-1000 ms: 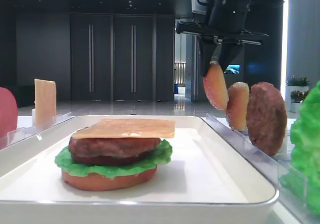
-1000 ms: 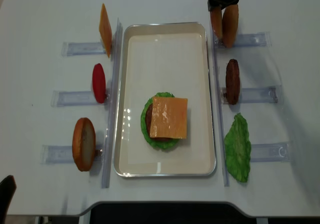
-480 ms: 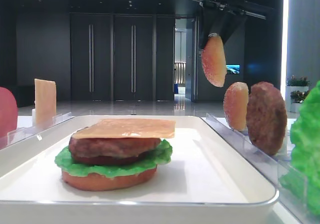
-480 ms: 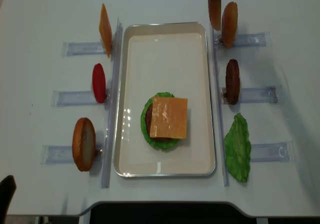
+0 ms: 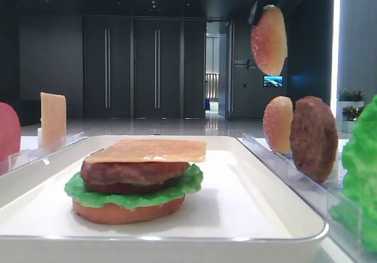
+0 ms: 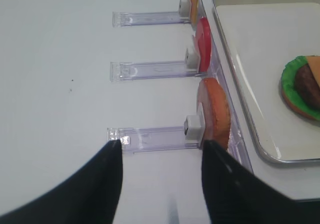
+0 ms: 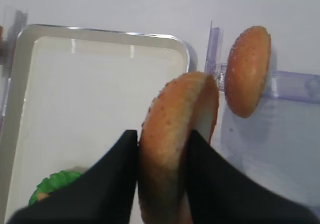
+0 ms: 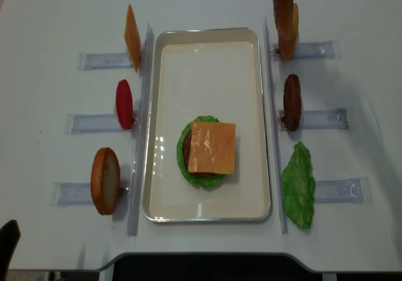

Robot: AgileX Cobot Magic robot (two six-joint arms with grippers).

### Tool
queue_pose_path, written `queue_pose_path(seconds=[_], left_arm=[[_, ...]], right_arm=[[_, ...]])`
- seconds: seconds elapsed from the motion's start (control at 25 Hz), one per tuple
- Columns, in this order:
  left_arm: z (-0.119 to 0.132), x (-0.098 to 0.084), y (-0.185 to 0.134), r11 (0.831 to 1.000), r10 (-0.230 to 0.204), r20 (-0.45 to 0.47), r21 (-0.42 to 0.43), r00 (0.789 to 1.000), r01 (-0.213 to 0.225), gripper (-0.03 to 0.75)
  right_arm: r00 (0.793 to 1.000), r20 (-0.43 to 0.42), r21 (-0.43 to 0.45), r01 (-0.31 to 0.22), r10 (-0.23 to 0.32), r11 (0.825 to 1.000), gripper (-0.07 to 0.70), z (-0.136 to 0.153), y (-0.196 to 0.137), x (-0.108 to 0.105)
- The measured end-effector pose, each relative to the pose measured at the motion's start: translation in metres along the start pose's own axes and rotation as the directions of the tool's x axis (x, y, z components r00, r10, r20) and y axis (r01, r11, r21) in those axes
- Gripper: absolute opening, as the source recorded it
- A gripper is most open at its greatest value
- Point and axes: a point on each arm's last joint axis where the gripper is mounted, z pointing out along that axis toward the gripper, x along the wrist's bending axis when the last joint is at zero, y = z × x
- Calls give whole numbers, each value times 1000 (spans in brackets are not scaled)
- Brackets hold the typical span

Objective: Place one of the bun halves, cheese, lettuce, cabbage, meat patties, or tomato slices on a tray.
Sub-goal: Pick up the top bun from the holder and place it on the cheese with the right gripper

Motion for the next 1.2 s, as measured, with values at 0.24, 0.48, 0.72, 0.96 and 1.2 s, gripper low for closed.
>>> queue_pose_path(seconds=[0.24,0.48,0.72,0.96,1.2], left_arm=[[0,0,0,1000,0,0,0,1000,0,391],[0,0,0,1000,0,0,0,1000,0,391],[0,0,0,1000,0,1,0,1000,0,391],[0,0,0,1000,-1,1,0,1000,1,391],[0,0,0,1000,-2,3,0,1000,2,391]], right_arm=[[990,-139,-25,-5,1,1000,212,-21,-19,9],[948,-317,-26,-4,-5,1000,206,-35,-38,22],[861,-509,-35,-10,-9,999,206,-30,-65,29],[752,-659,-47,-43,1,998,206,-12,-92,33],[708,-706,-42,-28,-10,999,206,5,-119,46]])
